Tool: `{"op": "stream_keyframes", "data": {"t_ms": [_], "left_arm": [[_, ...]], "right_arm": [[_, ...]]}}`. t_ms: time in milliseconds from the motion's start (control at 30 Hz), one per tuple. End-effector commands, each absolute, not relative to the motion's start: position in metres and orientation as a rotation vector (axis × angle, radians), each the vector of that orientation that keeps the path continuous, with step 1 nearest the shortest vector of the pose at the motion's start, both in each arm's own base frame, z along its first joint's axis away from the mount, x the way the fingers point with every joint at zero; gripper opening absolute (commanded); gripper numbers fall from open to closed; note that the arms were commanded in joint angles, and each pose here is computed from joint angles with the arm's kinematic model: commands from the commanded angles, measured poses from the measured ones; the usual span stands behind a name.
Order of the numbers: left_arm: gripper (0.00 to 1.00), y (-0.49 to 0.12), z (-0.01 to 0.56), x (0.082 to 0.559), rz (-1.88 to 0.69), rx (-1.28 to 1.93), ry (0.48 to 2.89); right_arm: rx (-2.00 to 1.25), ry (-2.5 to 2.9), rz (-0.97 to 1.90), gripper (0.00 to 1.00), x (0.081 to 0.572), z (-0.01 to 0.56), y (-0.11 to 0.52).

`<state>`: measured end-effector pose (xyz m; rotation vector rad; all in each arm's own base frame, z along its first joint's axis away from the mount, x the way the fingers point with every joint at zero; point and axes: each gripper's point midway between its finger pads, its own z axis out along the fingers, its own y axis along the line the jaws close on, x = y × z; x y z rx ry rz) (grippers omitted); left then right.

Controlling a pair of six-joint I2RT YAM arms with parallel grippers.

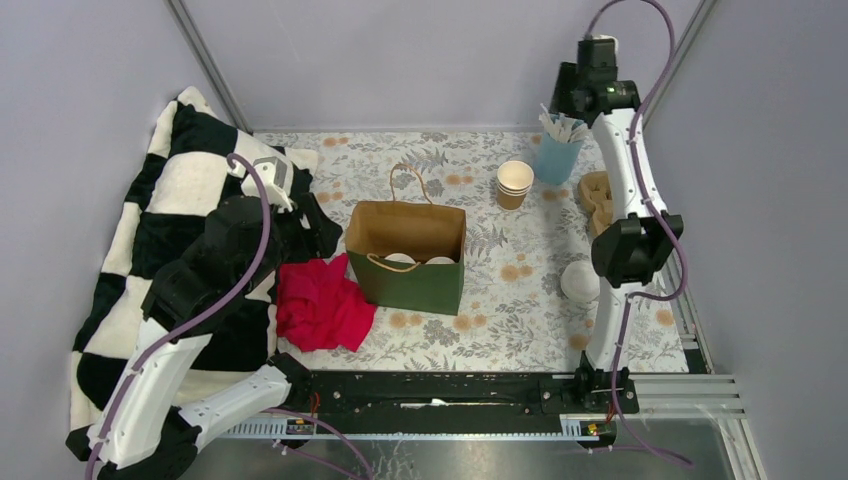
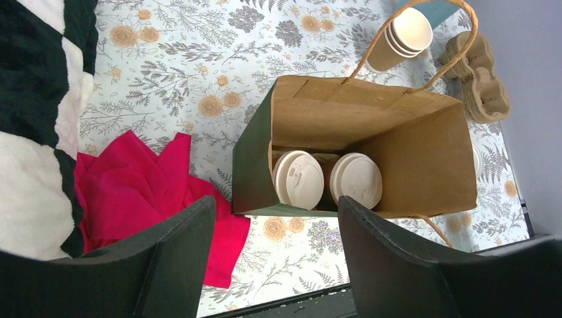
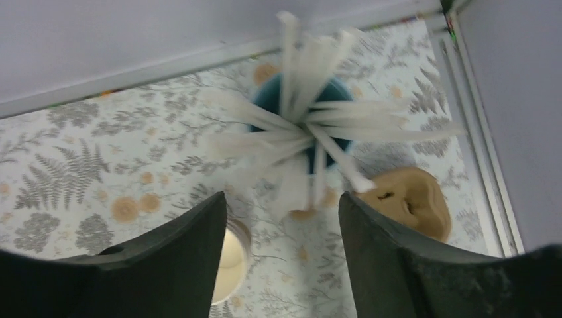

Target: Pack the takeout coffee

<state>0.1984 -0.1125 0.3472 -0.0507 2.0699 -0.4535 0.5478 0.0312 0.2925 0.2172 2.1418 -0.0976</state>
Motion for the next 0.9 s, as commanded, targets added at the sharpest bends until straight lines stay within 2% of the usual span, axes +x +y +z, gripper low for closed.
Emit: {"op": "stream_keyframes", "data": {"t_ms": [0,233,400,767,867], "left_arm": [[0.72,-0.106,0.357,0.200,-0.436,-0.073,2.024],[0.72,-0.107,0.350,0.203,-0.424,-0.080,2.045],[0.72,-0.109,0.349,0.205,-0.418,-0.077,2.053],[0.72,-0.110,0.351,0.210,-0.403,-0.066,2.054],[0.72,-0.110,0.352,0.210,-0.401,-0.068,2.054]], "right_arm": [[0.356,2.073,0.018,0.67,0.532,0.334,0.002],[0.469,2.014,-0.039,0.66,0.537,0.340,-0.046],[0.527,2.005,-0.068,0.57,0.545,0.332,-0.068],[0.493,2.026,-0.050,0.39,0.579,0.304,-0.071],[0.504,2.038,-0.077,0.43,0.582,0.293,-0.075]]}}
